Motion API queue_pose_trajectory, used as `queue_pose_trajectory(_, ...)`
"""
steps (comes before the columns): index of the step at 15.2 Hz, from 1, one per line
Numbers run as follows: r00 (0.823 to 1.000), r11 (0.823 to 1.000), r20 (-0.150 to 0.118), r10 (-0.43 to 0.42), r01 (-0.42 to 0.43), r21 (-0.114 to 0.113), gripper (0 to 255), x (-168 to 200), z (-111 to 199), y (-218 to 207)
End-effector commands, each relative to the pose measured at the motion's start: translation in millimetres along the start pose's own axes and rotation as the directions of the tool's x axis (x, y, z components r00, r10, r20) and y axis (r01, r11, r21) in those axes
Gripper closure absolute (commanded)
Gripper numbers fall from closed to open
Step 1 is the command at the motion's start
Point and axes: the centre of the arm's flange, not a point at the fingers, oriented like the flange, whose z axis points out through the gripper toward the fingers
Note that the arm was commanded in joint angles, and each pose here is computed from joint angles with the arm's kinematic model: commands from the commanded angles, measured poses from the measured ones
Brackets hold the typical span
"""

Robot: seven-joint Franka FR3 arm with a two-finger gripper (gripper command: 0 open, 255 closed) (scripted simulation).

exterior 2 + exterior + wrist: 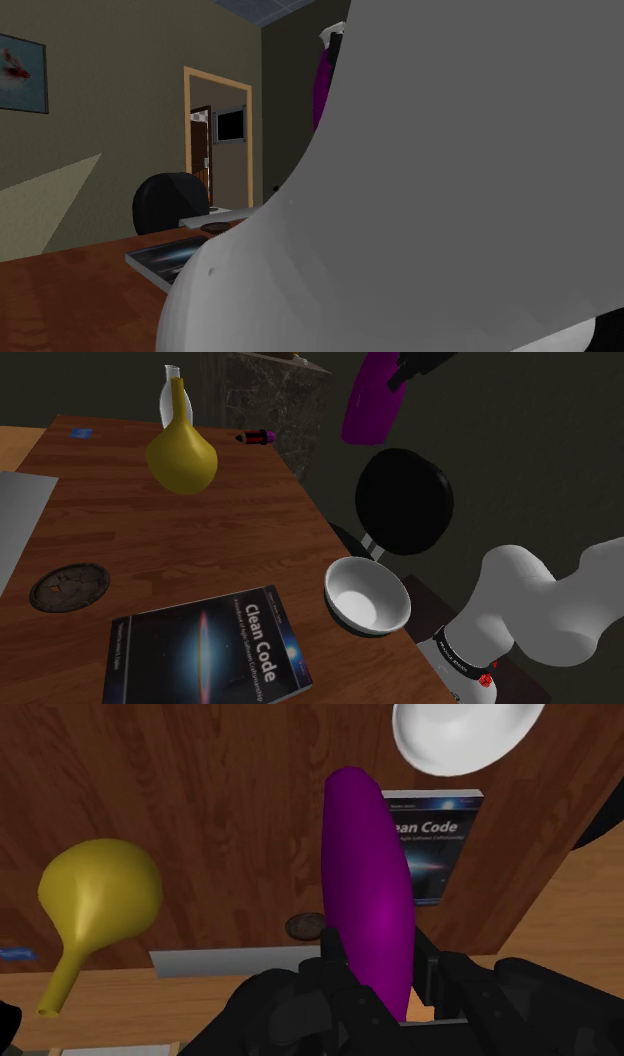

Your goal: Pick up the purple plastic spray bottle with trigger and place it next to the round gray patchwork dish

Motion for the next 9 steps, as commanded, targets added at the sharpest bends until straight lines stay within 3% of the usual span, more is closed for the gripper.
queue_pose_trajectory(1, 1.0, 1.0, 0.0, 0.0, 0.0, 0.0, 255, 16, 9, 6)
queue_pose_trajectory(9, 1.0, 1.0, 0.0, 0.0, 0.0, 0.0, 255, 103, 62, 36)
